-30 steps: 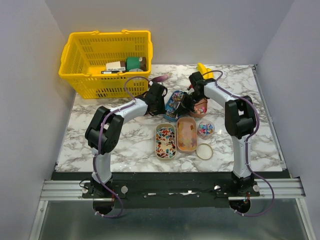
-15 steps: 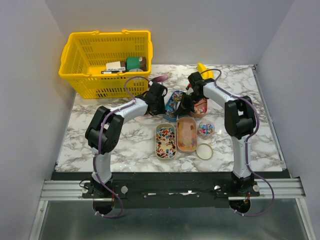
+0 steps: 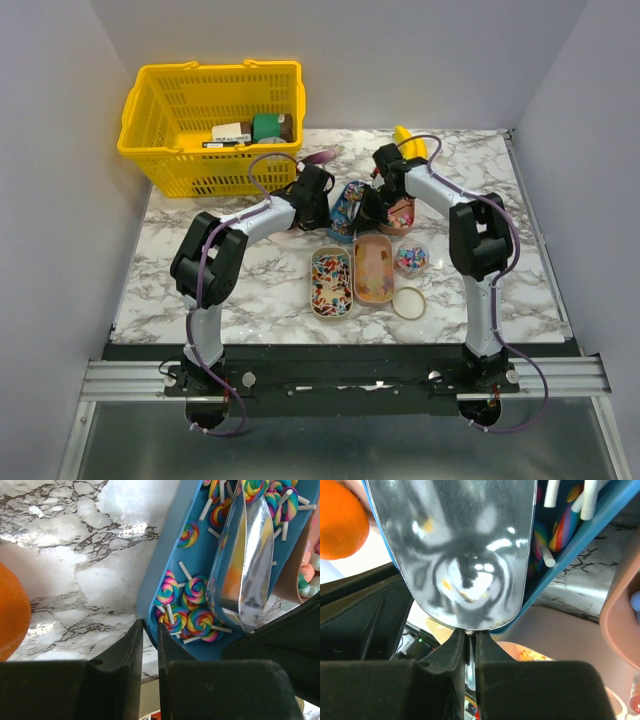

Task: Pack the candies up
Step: Scoop the fake candies from the storage box.

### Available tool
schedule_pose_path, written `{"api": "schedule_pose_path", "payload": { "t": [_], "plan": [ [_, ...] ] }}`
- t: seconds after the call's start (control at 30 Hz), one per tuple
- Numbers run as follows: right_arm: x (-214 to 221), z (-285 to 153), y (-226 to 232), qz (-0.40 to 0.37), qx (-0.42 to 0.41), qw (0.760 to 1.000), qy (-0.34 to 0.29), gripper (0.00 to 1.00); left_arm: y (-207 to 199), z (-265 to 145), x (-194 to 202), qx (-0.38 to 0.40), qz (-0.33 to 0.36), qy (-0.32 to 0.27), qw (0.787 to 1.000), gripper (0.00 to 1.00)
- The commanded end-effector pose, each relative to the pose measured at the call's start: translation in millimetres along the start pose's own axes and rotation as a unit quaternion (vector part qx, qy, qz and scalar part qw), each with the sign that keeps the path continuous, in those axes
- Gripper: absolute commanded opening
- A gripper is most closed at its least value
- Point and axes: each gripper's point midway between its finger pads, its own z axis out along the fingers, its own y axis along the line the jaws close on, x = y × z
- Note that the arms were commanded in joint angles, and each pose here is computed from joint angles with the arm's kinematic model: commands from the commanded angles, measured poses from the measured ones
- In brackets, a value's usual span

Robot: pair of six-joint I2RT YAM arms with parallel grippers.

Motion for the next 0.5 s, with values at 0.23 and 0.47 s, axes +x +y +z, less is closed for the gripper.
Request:
{"api": "schedule_pose_path", "payload": {
  "t": [0.23,0.47],
  "plan": [
    [18,0,-45,0.065,0.070,0.995,0.004,0.01,28,6,20,-0.041,-0.001,0.044,0.998,0.15],
    [25,-4,-17,0.106,0.009,0.994,0.033,0.01,29,6,17,-0.044,0.002,0.037,0.998,0.39]
  ]
}}
